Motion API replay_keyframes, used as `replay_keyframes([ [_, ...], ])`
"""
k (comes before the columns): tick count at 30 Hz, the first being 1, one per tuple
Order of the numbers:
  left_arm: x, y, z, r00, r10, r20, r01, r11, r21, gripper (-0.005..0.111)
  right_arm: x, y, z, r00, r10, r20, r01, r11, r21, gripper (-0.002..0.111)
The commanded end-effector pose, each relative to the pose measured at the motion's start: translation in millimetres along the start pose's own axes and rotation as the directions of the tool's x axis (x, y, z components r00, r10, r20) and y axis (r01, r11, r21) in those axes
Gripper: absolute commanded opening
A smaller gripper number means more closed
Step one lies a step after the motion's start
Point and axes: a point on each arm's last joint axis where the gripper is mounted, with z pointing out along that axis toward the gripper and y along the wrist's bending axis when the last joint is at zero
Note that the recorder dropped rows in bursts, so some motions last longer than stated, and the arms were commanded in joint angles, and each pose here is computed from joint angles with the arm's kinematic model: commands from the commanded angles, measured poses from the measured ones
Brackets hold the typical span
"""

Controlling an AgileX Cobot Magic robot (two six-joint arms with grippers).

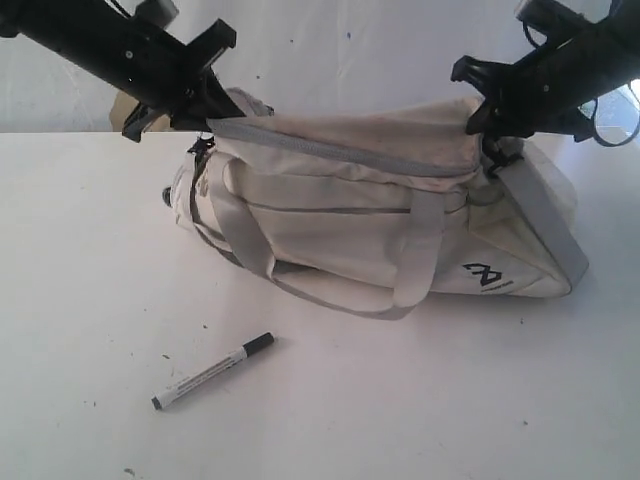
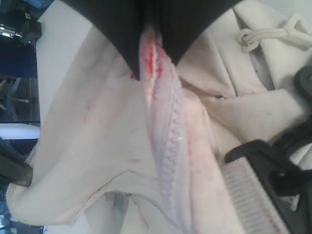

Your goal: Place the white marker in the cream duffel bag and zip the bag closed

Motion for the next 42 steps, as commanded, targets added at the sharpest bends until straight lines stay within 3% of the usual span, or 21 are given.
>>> replay_keyframes([
  [1,17.2,23.3,-2.3,0.997,0.014,-0.079,-0.025,0.99,-0.14,0.0,-14.1,-38.5,0.1,0.991,-0.106,0.08,0.093,0.983,0.157,0.001],
  [3,20.3,30.1,4.1,0.997,0.024,-0.074,-0.035,0.988,-0.149,0.0,-8.0,-37.2,-1.1,0.997,-0.075,0.003,0.074,0.987,0.145,0.007],
  [6,20.7,35.4,8.0,0.997,0.046,-0.054,-0.054,0.986,-0.16,0.009,-1.8,-33.1,-6.0,0.991,-0.064,-0.121,0.079,0.989,0.125,0.025],
  [10,20.4,35.5,8.5,0.995,0.088,-0.054,-0.095,0.983,-0.154,0.038,1.5,-25.1,-19.1,0.968,-0.034,-0.25,0.062,0.993,0.104,0.062],
  [12,18.5,34.7,8.7,0.996,0.084,-0.031,-0.088,0.985,-0.147,0.053,-1.9,-19.6,-29.3,0.966,-0.042,-0.255,0.068,0.993,0.095,0.075],
  [15,13.4,36.3,6.9,0.996,0.089,0.022,-0.084,0.983,-0.16,0.072,-8.8,-11.0,-46.3,0.972,-0.053,-0.229,0.074,0.994,0.085,0.075],
  [17,10.0,37.4,6.1,0.994,0.093,0.057,-0.082,0.982,-0.17,0.078,-12.4,-5.6,-57.8,0.977,-0.047,-0.207,0.065,0.995,0.082,0.072],
  [21,-0.9,43.0,0.9,0.982,0.088,0.168,-0.054,0.979,-0.197,0.08,-14.1,1.2,-73.2,0.982,-0.034,-0.184,0.049,0.996,0.075,0.067],
  [26,-13.6,50.4,-1.1,0.952,0.078,0.295,-0.013,0.976,-0.218,0.08,-5.6,7.4,-79.2,0.963,0.008,-0.268,0.003,0.999,0.042,0.065],
  [34,-26.0,65.0,29.4,0.987,0.03,0.155,-0.006,0.988,-0.153,0.08,1.4,11.0,-70.3,0.936,0.069,-0.345,-0.076,0.997,-0.009,0.065],
  [42,-39.8,69.8,43.9,0.986,0.007,0.168,0.011,0.995,-0.102,0.08,23.0,4.1,-34.9,0.883,0.111,-0.457,-0.121,0.993,0.007,0.065],
])
